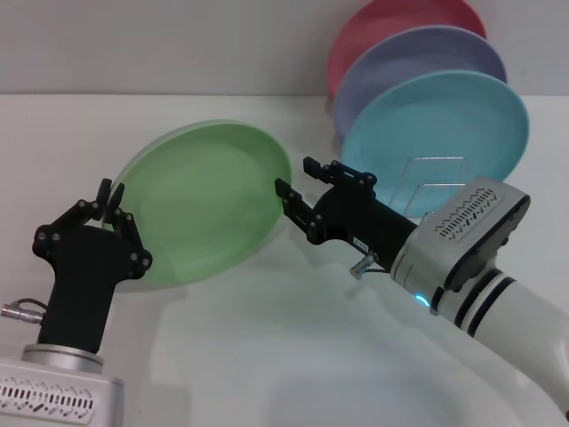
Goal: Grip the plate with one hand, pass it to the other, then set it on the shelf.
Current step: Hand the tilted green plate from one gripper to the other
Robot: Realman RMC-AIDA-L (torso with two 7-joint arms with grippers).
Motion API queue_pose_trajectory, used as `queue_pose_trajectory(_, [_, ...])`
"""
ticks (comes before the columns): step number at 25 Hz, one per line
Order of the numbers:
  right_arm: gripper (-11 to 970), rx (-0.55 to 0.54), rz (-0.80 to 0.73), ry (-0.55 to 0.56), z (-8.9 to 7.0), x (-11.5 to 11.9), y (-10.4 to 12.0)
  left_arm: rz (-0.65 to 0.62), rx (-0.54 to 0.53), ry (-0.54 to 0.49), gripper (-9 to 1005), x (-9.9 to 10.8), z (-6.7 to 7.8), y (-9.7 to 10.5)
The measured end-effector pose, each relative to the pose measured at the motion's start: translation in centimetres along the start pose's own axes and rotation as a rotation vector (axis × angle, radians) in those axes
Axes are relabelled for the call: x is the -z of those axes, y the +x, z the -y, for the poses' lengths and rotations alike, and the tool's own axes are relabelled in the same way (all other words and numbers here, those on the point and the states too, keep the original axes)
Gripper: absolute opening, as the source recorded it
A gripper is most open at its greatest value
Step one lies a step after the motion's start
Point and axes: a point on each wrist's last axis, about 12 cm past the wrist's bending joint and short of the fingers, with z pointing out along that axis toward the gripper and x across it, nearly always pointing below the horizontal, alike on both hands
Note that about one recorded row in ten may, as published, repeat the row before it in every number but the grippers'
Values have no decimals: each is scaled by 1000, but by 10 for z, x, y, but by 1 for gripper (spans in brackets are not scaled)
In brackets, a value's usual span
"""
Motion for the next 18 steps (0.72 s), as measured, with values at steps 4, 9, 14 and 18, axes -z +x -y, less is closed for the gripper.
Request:
queue_pose_trajectory(4, [423, 0, 0, 0, 0, 0, 0, 1, 3, 0, 41, 0, 0, -1])
queue_pose_trajectory(9, [331, -1, 1, 1, 0, 0, 0, 3, 4, 6, 41, 1, 2, -1])
queue_pose_trajectory(14, [330, -3, 2, 3, 0, 0, 0, 4, 4, 9, 41, 2, 2, -1])
queue_pose_trajectory(18, [330, -3, 4, 3, 0, -1, -1, 4, 4, 10, 41, 2, 2, -1])
